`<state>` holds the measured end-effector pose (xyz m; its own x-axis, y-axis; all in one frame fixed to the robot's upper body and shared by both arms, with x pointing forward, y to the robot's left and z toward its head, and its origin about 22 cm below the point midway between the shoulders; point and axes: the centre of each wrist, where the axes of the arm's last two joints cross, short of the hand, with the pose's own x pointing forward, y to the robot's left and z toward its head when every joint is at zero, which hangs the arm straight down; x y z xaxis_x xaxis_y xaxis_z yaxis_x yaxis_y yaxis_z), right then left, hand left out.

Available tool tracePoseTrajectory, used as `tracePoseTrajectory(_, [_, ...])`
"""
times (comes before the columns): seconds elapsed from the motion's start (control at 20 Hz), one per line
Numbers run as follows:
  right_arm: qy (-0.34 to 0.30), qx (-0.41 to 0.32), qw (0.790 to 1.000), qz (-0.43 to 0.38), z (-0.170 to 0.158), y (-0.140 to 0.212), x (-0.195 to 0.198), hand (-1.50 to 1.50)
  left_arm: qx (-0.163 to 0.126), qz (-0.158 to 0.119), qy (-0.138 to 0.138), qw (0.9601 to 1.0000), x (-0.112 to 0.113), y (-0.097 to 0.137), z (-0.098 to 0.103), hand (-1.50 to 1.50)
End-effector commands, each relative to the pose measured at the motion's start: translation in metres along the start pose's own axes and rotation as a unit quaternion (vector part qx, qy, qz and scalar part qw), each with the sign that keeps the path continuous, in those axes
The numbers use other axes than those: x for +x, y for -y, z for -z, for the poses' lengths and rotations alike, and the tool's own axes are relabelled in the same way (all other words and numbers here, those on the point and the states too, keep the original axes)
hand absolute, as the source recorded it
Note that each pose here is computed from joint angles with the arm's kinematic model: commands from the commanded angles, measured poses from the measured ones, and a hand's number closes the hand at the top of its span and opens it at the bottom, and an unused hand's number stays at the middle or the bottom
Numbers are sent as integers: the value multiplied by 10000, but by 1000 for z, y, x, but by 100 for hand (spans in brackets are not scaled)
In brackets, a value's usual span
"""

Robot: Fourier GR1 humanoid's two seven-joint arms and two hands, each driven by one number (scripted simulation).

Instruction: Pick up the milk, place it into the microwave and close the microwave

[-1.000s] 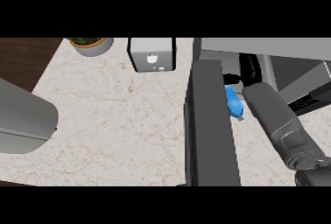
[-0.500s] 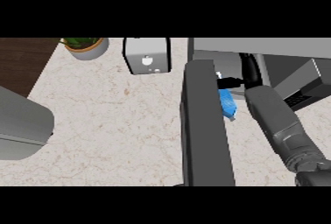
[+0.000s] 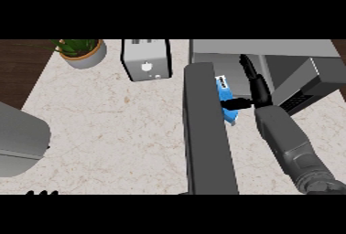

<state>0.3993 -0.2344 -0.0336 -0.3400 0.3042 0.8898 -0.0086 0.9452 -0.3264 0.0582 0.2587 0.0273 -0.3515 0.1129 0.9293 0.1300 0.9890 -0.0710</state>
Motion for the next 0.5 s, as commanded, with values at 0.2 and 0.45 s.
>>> tracePoseTrajectory(0.2, [95,184,9984,533,-46,-8,-26,-150,-364,16,-53,9993,2,32,26,-150])
tracePoseTrajectory(0.45, [-124,167,9968,774,-67,8,-36,-150,-596,-64,-158,9981,-20,41,40,-150])
